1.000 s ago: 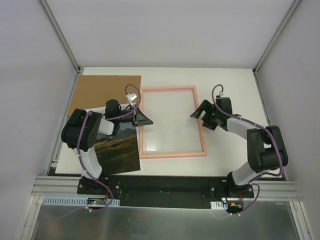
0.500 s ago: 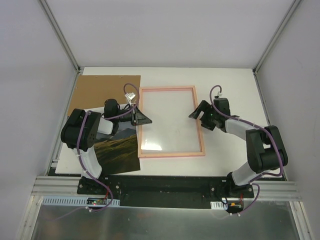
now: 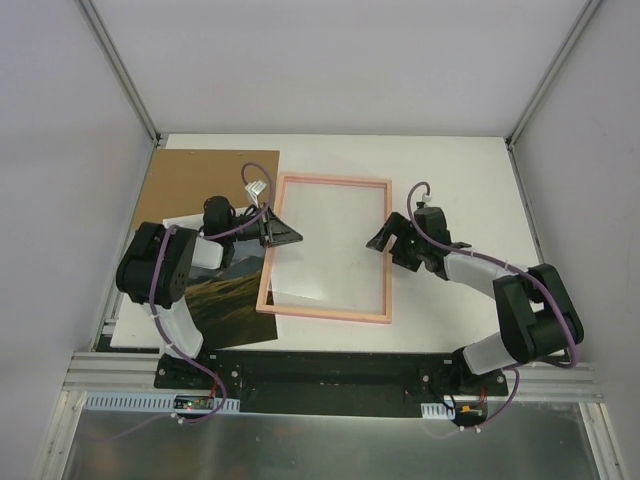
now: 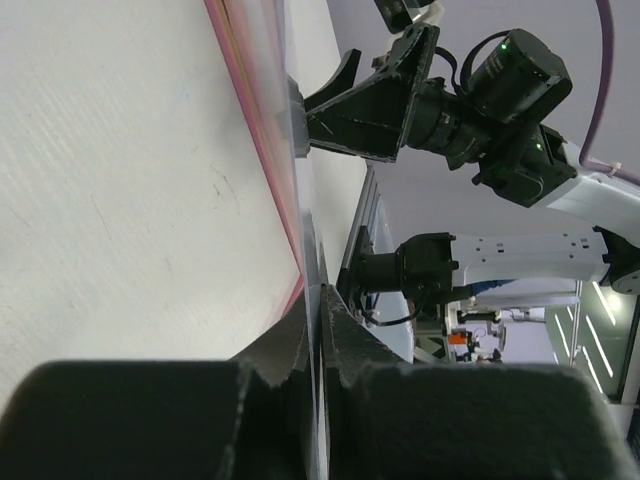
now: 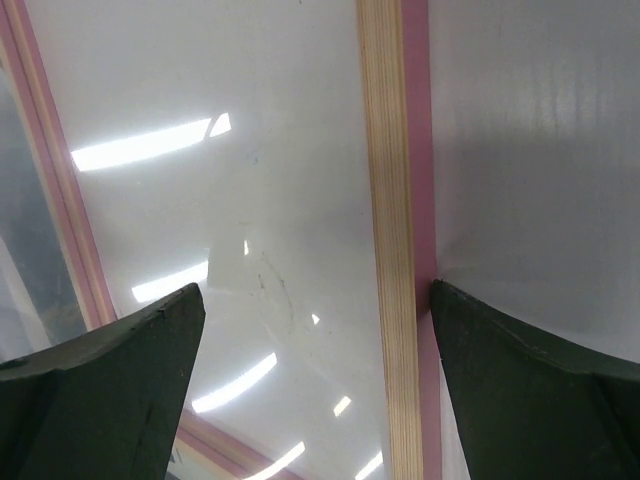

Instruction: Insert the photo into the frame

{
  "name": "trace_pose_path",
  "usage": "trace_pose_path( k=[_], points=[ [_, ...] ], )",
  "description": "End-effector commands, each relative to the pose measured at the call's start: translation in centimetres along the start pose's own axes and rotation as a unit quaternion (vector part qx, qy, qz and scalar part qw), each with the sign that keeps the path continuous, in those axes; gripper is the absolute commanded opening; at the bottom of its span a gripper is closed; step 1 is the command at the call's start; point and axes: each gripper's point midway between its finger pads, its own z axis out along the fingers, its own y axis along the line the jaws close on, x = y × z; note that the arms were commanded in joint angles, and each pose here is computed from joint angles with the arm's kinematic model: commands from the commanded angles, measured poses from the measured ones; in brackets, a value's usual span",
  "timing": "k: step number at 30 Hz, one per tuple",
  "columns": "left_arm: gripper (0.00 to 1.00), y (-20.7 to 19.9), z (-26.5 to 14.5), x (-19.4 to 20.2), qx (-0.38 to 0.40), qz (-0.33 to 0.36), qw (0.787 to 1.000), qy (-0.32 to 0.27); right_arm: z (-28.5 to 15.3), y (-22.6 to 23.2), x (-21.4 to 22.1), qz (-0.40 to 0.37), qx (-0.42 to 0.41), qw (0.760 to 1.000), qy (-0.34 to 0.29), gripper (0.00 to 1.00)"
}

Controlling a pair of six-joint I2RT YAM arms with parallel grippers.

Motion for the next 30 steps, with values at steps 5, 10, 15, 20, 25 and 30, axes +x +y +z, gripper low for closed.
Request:
trace_pose_path(
  k=[5,10,15,20,25,30],
  points=[
    [0.0,-1.4,0.0,0.9,-0.012,-0.005,1.0,0.023,-0.8,3.0,-0.2,0.01,-0.064,0.998,0.025,0.96],
    [0.0,-2.5,-0.4,0.8,-0.01,-0.018,1.0,0.017,-0.6,3.5,-0.4,0.014,-0.075,0.997,0.031,0.96],
    [0.0,-4.0,-0.5,0.0,0.003,-0.014,1.0,0.011,-0.5,4.0,-0.5,0.019,-0.088,0.995,0.034,0.96],
    [0.0,-5.0,-0.6,-0.3,0.019,-0.013,1.0,0.007,-0.3,3.9,-0.6,0.026,-0.095,0.994,0.038,0.96],
    [0.0,-5.7,-1.3,-0.5,0.021,-0.013,1.0,0.002,-0.4,4.0,-1.1,0.027,-0.101,0.994,0.035,0.96],
    [0.0,-5.8,-1.9,-0.3,0.011,-0.011,1.0,0.003,-0.6,4.1,-1.5,0.026,-0.105,0.994,0.03,0.96]
  ],
)
